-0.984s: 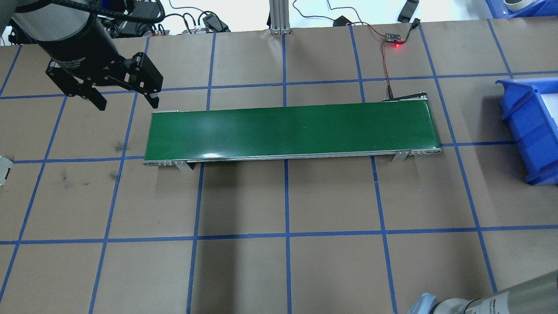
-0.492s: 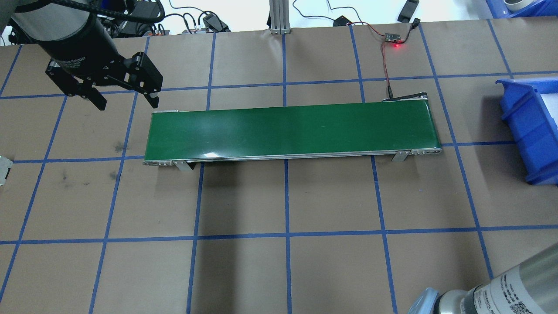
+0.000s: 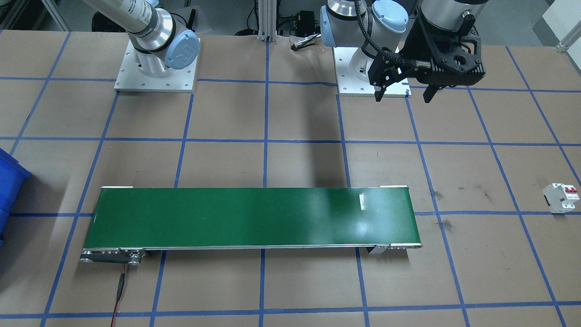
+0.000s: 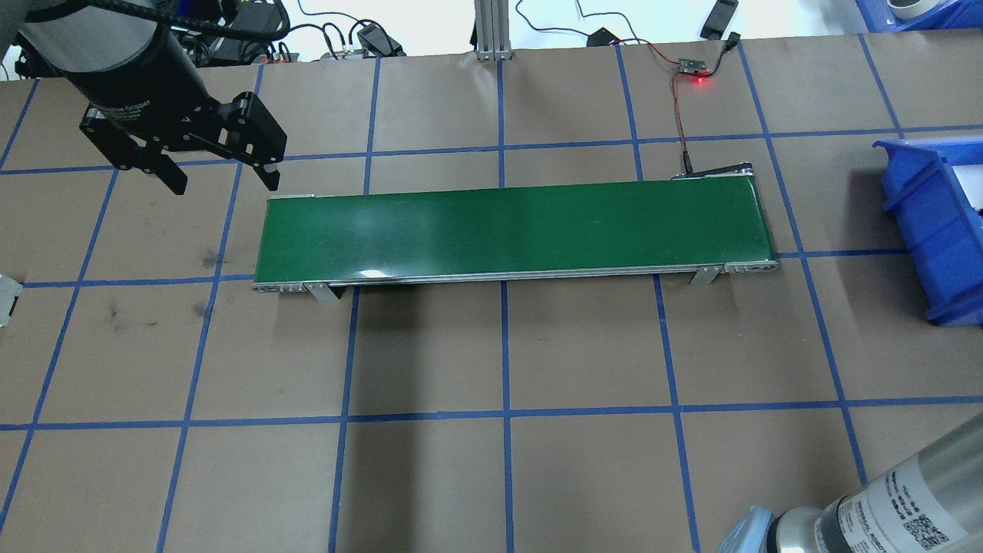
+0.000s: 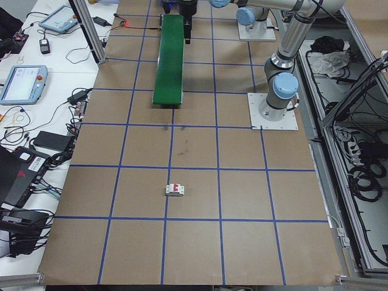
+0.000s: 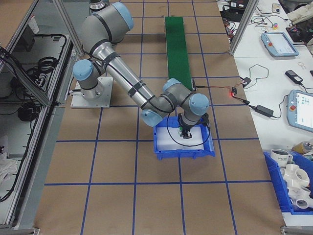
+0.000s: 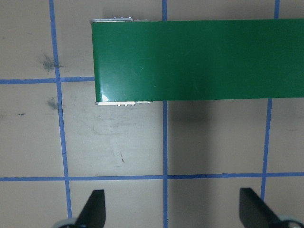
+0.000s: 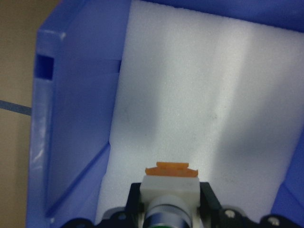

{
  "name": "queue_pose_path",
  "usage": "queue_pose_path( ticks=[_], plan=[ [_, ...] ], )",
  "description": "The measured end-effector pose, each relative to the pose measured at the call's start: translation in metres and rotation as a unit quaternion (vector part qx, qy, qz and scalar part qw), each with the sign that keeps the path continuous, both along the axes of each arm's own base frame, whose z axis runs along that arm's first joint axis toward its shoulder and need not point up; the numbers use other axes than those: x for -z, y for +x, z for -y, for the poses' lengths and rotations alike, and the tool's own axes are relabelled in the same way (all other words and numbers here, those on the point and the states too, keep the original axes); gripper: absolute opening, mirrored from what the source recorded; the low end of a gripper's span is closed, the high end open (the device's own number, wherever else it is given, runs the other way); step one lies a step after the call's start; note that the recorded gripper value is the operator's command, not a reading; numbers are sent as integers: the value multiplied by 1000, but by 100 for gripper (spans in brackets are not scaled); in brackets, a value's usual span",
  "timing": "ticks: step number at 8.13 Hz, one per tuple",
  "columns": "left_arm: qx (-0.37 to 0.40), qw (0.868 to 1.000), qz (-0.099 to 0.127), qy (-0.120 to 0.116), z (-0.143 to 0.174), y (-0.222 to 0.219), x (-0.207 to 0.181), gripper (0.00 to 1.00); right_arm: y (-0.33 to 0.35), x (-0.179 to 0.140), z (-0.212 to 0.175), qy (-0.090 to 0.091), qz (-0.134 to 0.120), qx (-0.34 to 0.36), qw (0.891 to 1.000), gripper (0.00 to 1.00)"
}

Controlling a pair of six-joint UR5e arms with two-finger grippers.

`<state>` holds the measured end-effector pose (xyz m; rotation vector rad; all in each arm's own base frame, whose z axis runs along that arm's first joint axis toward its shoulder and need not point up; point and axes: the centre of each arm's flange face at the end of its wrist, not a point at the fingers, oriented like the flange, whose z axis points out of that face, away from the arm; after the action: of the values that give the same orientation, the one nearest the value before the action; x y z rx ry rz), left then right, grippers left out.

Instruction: Move button from left to right

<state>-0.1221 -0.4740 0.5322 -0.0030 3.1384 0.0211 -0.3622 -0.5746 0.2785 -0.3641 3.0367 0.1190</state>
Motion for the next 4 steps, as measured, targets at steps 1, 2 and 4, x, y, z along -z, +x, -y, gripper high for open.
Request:
queue_pose_path(
  ticks=[1, 2, 4],
  plan=[
    [0, 1000, 0, 0, 0, 0, 0, 100, -1, 8, 0, 6, 3, 7, 1000, 0],
    [0, 1000, 0, 0, 0, 0, 0, 100, -2, 17, 0, 11, 7, 11, 1000, 2],
    [0, 1000, 0, 0, 0, 0, 0, 100, -7, 33, -1, 16, 11, 16, 1000, 21]
  ],
)
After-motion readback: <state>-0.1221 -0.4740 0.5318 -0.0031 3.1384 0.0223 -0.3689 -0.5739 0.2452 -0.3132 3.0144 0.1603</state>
